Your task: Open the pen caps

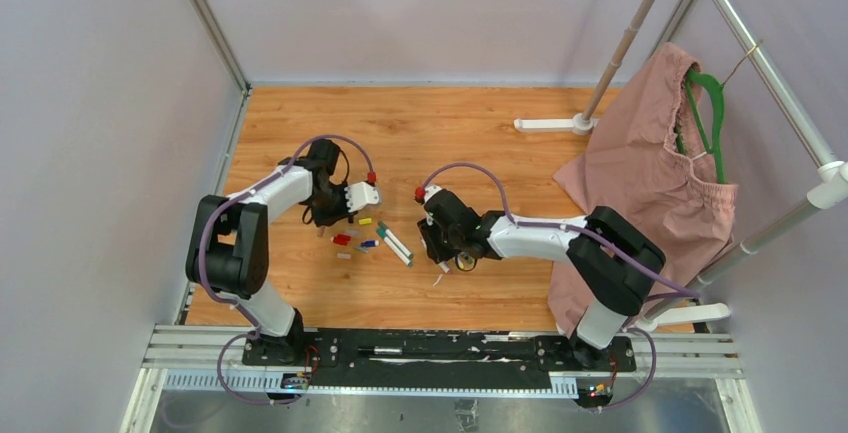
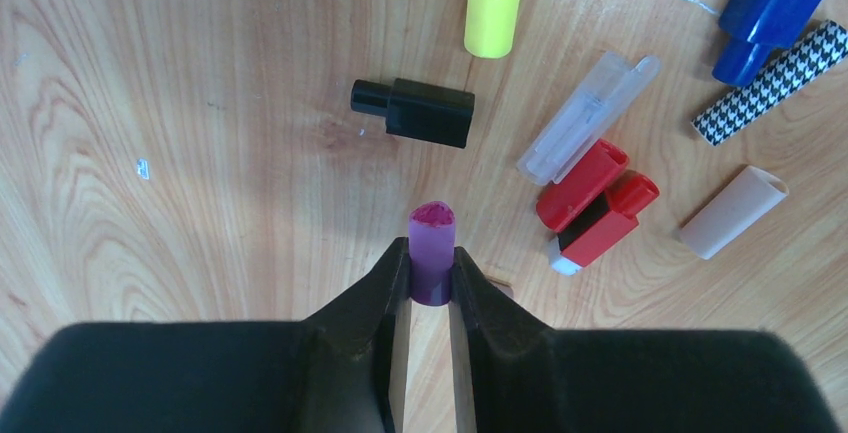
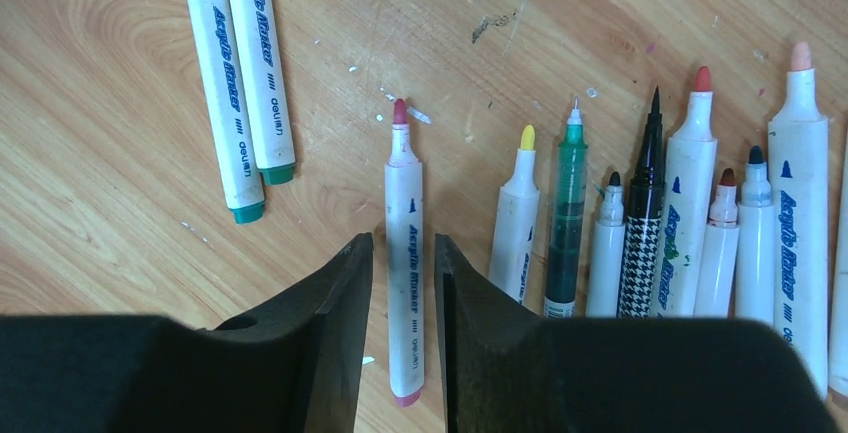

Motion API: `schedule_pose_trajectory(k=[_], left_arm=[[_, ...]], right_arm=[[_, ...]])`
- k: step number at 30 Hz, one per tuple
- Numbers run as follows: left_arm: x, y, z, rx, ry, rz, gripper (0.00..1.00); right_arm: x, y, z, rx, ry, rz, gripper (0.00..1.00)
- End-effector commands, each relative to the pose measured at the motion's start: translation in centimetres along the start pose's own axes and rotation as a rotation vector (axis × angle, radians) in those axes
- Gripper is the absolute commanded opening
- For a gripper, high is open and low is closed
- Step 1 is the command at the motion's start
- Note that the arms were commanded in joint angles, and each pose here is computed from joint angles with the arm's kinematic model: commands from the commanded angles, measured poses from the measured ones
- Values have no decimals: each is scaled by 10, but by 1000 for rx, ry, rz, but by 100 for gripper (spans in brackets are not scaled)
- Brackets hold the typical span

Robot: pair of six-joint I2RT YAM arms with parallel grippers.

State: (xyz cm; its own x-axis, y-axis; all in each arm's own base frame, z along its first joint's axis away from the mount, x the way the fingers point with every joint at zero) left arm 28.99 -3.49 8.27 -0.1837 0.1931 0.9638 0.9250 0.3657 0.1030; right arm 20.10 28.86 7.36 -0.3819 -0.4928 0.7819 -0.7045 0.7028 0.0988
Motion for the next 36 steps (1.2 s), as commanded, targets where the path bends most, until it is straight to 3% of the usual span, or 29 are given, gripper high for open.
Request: schedule_pose_trajectory(k=[1, 9, 18, 22, 29, 31, 36], left_arm=[[-6, -3, 2, 35, -9, 20, 26], [14, -1, -4, 45, -40, 39, 38], [72, 21, -17, 112, -112, -42, 44], [104, 28, -26, 184, -159, -97, 49], [143, 33, -21, 276, -218, -205, 61], [151, 34, -19, 303, -231, -227, 97], [166, 34, -16, 340, -250, -280, 100]], right_arm=[[2, -3, 16, 37, 34, 57, 34], [15, -9, 11, 75, 18, 114, 30], [37, 5, -25, 117, -65, 71, 33], [27, 22, -46, 133, -69, 9, 39], [-11, 38, -66, 155, -26, -54, 39], [-20, 39, -65, 156, -9, -62, 39], [-33, 42, -61, 156, 18, -74, 38]])
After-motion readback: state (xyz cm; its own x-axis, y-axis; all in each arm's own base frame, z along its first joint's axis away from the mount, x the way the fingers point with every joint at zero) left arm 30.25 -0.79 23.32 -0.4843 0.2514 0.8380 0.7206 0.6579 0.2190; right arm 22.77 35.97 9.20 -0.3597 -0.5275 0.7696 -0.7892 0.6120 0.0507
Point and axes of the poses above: each gripper's point midway between its finger pads, its own x axis back along the fingers, its own y axis along the line the jaws close on, z = x × y, the point moved 6 cm from there along x, back along the fingers, and after that the axes turned 7 degrees about x, right-handed, at the moved point
